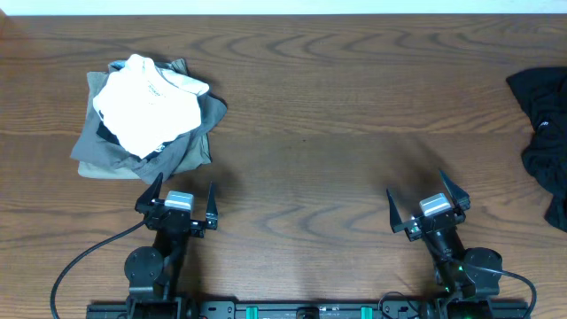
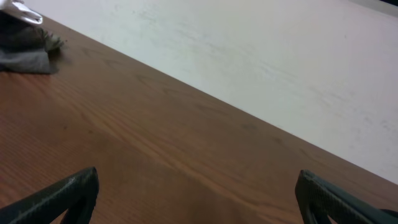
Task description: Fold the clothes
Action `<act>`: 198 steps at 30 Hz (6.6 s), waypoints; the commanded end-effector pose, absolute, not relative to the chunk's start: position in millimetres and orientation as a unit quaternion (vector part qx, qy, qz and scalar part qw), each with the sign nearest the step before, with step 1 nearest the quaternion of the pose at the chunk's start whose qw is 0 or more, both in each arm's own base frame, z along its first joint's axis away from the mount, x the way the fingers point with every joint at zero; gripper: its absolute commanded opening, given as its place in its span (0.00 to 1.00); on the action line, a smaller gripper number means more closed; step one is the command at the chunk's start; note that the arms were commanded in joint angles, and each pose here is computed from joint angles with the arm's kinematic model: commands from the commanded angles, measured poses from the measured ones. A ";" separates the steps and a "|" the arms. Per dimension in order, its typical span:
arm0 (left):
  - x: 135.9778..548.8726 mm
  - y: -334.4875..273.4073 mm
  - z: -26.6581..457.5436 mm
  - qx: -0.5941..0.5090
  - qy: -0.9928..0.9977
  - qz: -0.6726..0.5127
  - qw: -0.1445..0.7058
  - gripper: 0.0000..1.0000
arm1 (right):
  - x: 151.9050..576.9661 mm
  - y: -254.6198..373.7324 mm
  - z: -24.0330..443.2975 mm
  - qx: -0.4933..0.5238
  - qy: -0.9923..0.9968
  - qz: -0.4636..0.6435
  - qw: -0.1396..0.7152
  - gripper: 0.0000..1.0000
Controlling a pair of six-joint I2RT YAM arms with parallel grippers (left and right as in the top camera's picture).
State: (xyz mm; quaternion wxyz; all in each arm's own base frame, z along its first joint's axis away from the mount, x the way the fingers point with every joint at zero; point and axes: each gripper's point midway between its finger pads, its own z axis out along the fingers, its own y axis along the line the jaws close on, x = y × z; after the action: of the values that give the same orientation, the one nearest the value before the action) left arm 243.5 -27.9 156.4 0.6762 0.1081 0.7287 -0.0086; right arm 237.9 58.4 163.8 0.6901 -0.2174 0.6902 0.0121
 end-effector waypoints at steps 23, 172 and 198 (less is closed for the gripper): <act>242.3 -30.6 140.6 0.118 0.745 -0.012 0.656 0.98 | 238.0 57.0 163.1 -0.218 0.690 0.008 0.690 0.99; 312.7 -68.8 239.5 -0.003 0.925 -0.209 0.317 0.98 | 522.3 -113.5 85.0 0.166 0.920 0.176 0.309 0.01; 338.4 -69.3 241.1 0.008 0.915 -0.208 0.346 0.98 | 408.1 253.7 123.5 -0.236 0.936 0.161 0.205 0.49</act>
State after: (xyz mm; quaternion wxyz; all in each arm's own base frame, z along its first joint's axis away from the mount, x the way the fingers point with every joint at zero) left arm 331.9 -67.1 243.0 0.3505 -0.0011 0.9134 -0.2071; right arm 377.6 291.8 91.1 0.1440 -0.2737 0.9291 0.2029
